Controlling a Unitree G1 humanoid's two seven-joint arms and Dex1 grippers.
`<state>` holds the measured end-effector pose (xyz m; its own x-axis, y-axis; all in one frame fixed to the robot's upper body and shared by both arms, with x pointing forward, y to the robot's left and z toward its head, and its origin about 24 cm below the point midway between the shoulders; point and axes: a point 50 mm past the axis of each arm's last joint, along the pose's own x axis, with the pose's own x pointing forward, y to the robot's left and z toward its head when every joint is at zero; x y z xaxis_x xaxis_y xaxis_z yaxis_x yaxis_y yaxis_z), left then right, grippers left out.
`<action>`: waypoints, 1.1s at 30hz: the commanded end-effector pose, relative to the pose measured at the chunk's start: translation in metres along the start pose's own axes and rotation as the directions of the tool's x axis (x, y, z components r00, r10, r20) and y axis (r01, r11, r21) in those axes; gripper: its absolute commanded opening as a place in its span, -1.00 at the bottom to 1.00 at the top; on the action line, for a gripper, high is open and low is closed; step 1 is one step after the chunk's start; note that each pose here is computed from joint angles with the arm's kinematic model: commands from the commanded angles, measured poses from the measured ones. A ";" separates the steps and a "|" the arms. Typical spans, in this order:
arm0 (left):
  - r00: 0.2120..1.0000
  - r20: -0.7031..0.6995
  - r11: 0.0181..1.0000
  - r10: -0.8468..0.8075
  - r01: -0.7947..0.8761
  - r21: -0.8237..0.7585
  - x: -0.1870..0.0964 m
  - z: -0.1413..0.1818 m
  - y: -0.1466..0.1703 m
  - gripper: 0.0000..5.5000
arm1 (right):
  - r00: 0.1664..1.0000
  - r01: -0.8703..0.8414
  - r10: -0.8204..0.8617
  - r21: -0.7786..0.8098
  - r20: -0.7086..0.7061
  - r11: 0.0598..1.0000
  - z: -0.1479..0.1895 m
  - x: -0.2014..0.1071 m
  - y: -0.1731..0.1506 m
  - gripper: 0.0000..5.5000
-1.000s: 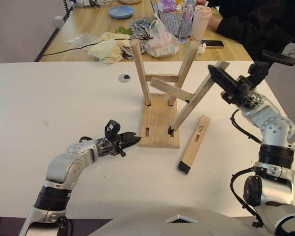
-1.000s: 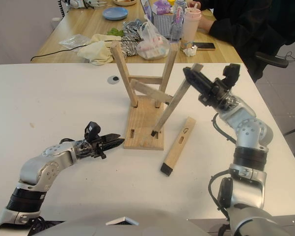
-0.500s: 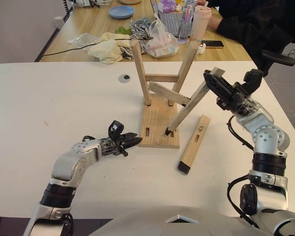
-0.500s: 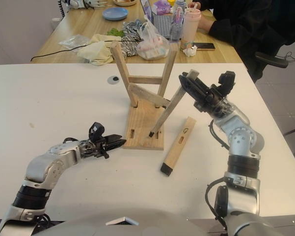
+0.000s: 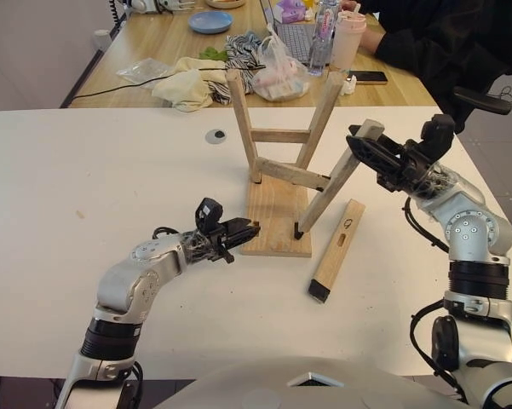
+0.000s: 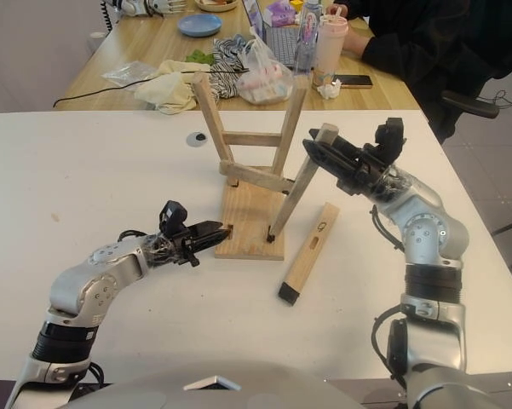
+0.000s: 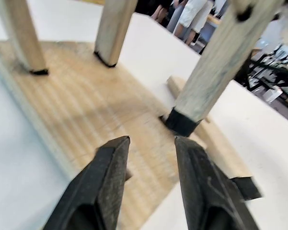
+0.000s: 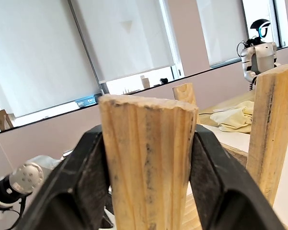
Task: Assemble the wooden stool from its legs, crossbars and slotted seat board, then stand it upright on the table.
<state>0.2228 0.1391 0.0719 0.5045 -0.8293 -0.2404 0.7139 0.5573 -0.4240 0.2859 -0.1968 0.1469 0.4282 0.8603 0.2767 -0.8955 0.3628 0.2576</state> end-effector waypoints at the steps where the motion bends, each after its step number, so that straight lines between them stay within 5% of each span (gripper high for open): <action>1: 0.991 -0.081 0.994 0.107 -0.106 0.018 0.004 -0.010 0.007 -0.38 | 0.991 0.038 -0.042 -0.034 -0.126 0.999 -0.008 -0.008 -0.001 -0.24; 4: 0.934 -0.235 0.963 0.268 -0.249 0.105 0.002 -0.042 0.023 -0.48 | 0.989 0.038 -0.045 -0.048 -0.139 0.998 -0.008 -0.007 0.000 -0.24; 11: 0.862 -0.467 0.979 0.199 -0.195 0.056 -0.014 -0.091 0.003 -0.83 | 0.986 0.038 -0.049 -0.069 -0.161 0.997 -0.011 -0.009 0.004 -0.24; 15: 0.849 -0.480 0.975 0.219 -0.214 0.066 -0.018 -0.096 0.007 -1.00 | 0.985 0.050 -0.067 -0.108 -0.157 0.993 -0.008 -0.010 0.002 -0.24; 33: 0.853 -0.476 0.973 0.217 -0.230 0.031 -0.020 -0.109 0.002 -1.00 | 0.965 -0.098 0.049 -0.181 -0.258 0.979 0.003 0.001 0.007 -0.24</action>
<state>0.2006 0.1402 0.0321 0.5217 -0.6920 -0.4990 0.6963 0.6833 -0.2196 0.2822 -0.1879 0.1578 0.3290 0.9300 0.1642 -0.9442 0.3213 0.0718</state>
